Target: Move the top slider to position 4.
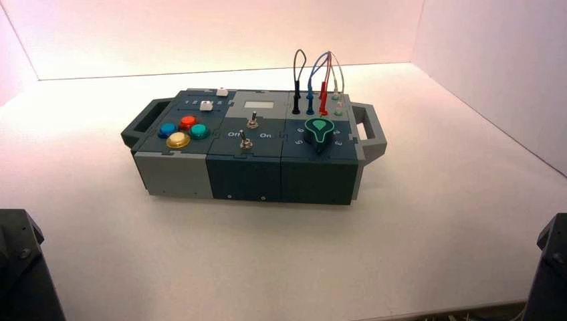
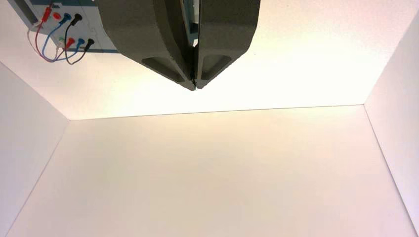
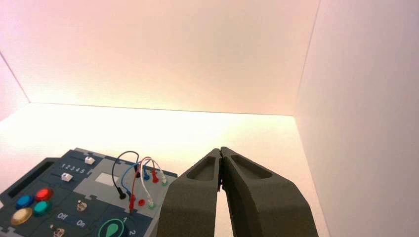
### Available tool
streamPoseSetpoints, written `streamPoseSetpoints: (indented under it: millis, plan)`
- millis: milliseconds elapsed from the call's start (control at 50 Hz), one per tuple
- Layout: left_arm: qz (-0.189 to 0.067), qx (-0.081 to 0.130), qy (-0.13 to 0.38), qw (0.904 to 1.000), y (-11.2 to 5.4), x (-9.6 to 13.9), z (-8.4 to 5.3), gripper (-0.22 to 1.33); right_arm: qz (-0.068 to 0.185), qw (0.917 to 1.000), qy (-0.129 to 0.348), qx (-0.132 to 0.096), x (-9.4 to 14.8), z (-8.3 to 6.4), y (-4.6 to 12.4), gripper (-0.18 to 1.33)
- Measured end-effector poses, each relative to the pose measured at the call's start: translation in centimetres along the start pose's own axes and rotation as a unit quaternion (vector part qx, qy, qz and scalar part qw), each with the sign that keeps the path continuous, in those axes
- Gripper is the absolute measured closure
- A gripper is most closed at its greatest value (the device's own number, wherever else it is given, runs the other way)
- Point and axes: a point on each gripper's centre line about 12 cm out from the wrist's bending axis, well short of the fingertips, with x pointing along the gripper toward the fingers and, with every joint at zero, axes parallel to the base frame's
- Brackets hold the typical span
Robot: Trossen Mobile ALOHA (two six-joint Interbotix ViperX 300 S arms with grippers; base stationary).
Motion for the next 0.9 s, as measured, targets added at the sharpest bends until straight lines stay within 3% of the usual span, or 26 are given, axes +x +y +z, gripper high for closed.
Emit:
streamPoseSetpoints:
  millis: [580, 720, 900]
  plan:
    - [0.001, 0.0, 0.011, 0.9999, 0.1, 0.4, -0.3, 1.28, 0.008, 0.9999, 0.01, -0.001, 0.2, -0.2, 0.2, 1.29]
    - [0.005, -0.004, 0.049, 0.9988, 0.3, 2.1, -0.8, 1.28, 0.035, 0.9974, 0.063, -0.008, 1.7, -0.9, 1.0, 1.29]
    - [0.011, -0.004, 0.098, 0.9951, 0.5, 5.1, -0.6, 1.28, 0.091, 0.9865, 0.135, -0.016, 4.6, -0.9, 3.2, 1.29]
